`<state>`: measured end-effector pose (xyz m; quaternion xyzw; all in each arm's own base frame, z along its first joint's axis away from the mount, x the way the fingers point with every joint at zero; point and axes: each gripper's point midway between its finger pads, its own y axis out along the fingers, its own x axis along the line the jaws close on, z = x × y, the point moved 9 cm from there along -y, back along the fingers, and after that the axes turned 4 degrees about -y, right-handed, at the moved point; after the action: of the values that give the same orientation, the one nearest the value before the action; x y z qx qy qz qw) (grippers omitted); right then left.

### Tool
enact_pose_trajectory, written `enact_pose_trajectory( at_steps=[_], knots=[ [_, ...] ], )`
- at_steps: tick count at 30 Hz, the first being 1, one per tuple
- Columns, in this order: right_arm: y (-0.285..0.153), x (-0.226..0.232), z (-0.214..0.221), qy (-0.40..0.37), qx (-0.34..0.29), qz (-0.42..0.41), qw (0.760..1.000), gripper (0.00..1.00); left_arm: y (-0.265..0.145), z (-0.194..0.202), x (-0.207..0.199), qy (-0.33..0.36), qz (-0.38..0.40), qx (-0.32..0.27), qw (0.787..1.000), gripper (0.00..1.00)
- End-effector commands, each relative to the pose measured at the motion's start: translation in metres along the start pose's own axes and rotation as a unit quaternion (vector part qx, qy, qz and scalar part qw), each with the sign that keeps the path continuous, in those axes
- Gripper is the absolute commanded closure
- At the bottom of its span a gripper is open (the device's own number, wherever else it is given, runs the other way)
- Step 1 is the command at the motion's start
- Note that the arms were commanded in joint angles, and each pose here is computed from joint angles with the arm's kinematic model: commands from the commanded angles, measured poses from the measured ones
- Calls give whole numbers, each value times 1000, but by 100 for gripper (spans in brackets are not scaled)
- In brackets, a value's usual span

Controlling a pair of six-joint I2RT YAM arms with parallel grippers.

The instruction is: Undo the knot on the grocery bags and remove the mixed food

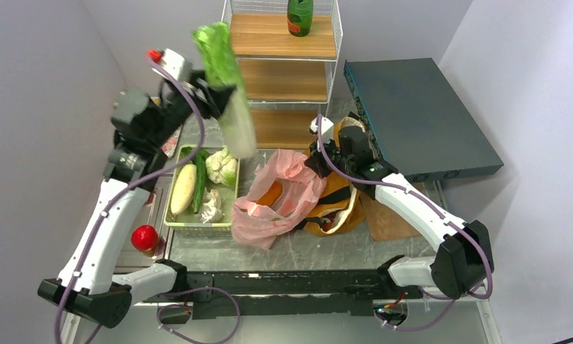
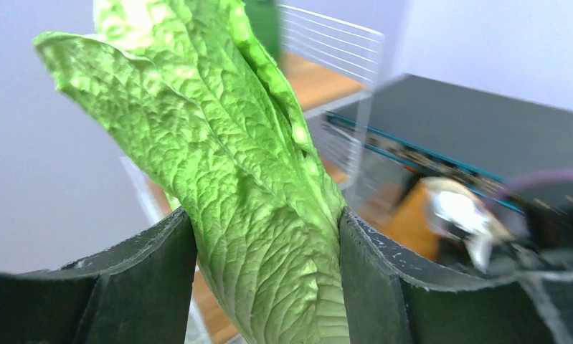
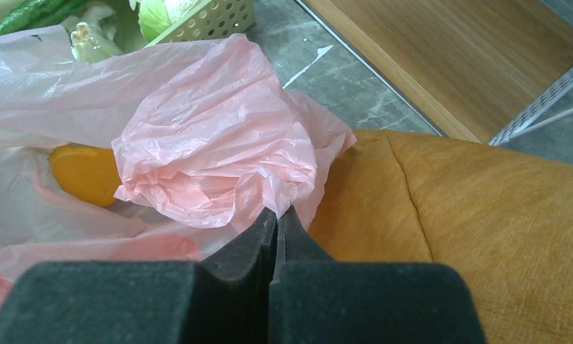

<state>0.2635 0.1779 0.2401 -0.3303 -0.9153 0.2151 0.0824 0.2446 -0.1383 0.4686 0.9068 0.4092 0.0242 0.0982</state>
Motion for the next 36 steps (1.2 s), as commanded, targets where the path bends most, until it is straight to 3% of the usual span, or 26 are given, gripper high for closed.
enact_pose_trajectory(
  at_steps=[1, 3, 6, 8, 12, 17, 20, 25, 29, 32, 34, 36],
  knots=[
    [-7, 2, -8, -16, -31, -5, 999, 100, -11, -28, 54, -34, -98, 0, 995, 100],
    [-8, 3, -8, -19, -32, -7, 999, 100, -17, -24, 88, -2, -139, 28, 990, 100],
    [-8, 3, -9, -20, -32, -5, 999, 100, -42, -8, 159, 41, -242, 81, 966, 100],
    [-9, 2, -10, -21, -32, -3, 999, 100, -62, 2, 199, 35, -290, 100, 951, 100],
    [-9, 2, -11, -19, -31, 3, 999, 100, -86, 27, 232, 32, -260, 147, 954, 100],
    [-13, 1, -13, -30, -33, 7, 999, 100, -103, 67, 202, -5, -157, 229, 961, 100],
    [-13, 1, -13, -35, -32, 7, 999, 100, -114, 107, 165, -93, -125, 271, 950, 100],
    [-12, 2, -16, -39, -37, -2, 999, 100, -97, 157, 116, -177, -73, 306, 933, 100],
    [-14, 1, -23, -46, -41, -2, 998, 100, -88, 170, 113, -222, -72, 321, 918, 100],
    [-14, 1, -25, -54, -47, -6, 997, 100, -81, 187, 112, -212, -70, 362, 905, 100],
    [-13, 1, -26, -56, -50, -10, 997, 100, -77, 204, 109, -204, -68, 405, 889, 100],
    [-12, 2, -29, -56, -55, -16, 997, 100, -80, 226, 113, -212, -94, 439, 868, 93]
  ],
)
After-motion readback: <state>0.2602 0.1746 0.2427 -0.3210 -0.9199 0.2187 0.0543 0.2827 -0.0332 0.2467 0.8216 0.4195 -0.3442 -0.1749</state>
